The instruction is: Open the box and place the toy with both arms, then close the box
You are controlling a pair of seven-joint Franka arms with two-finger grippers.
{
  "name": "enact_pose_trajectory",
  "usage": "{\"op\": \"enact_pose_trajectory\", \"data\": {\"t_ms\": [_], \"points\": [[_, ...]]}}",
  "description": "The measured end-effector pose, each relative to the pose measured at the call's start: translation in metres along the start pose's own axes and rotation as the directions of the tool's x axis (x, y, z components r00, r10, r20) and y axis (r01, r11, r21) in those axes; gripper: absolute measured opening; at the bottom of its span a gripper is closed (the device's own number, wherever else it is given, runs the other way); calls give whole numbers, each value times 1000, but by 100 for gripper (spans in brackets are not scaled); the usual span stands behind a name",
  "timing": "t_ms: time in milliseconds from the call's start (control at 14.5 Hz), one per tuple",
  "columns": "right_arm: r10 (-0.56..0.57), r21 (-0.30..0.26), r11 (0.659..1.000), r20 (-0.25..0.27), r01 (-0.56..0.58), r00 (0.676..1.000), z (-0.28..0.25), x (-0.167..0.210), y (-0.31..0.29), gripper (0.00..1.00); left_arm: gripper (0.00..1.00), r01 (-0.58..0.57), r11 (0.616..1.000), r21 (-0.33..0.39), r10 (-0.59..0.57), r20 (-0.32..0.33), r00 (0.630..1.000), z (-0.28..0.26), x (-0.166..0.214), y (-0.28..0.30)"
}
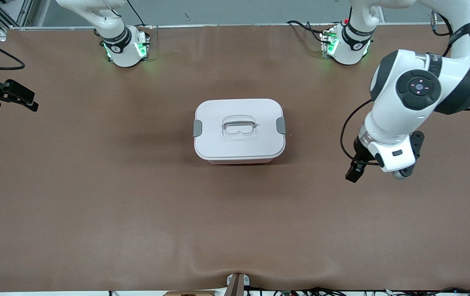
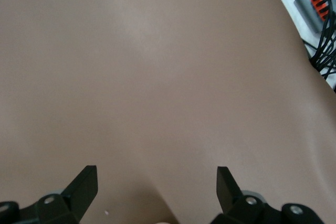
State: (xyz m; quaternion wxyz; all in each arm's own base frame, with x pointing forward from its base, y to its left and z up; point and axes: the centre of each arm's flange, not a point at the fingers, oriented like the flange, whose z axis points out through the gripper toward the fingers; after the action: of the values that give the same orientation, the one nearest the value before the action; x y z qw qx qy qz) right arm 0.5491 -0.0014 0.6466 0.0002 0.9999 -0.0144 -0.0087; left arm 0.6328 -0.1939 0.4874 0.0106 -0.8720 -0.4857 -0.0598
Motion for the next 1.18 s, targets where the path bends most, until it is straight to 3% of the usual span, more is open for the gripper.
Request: {"op": "enact_pose_trajectory", "data": {"t_ms": [346, 622, 830, 1176], "points": [[0, 0, 1000, 0, 0, 1000, 0, 0, 0, 100, 100, -107, 994, 17, 107, -3, 994, -7, 67, -26], [0, 0, 1000, 0, 0, 1000, 0, 0, 0, 100, 100, -293, 954, 63, 291, 33, 956, -25, 84, -49], [0, 0, 1000, 1, 0, 1000, 0, 0, 0, 100, 100, -340, 940, 10, 339, 66, 938, -62, 90, -66], [0, 0, 1000, 1, 0, 1000, 0, 0, 0, 100, 100, -471, 881, -41, 472, 43, 880, -115, 100, -96]]}}
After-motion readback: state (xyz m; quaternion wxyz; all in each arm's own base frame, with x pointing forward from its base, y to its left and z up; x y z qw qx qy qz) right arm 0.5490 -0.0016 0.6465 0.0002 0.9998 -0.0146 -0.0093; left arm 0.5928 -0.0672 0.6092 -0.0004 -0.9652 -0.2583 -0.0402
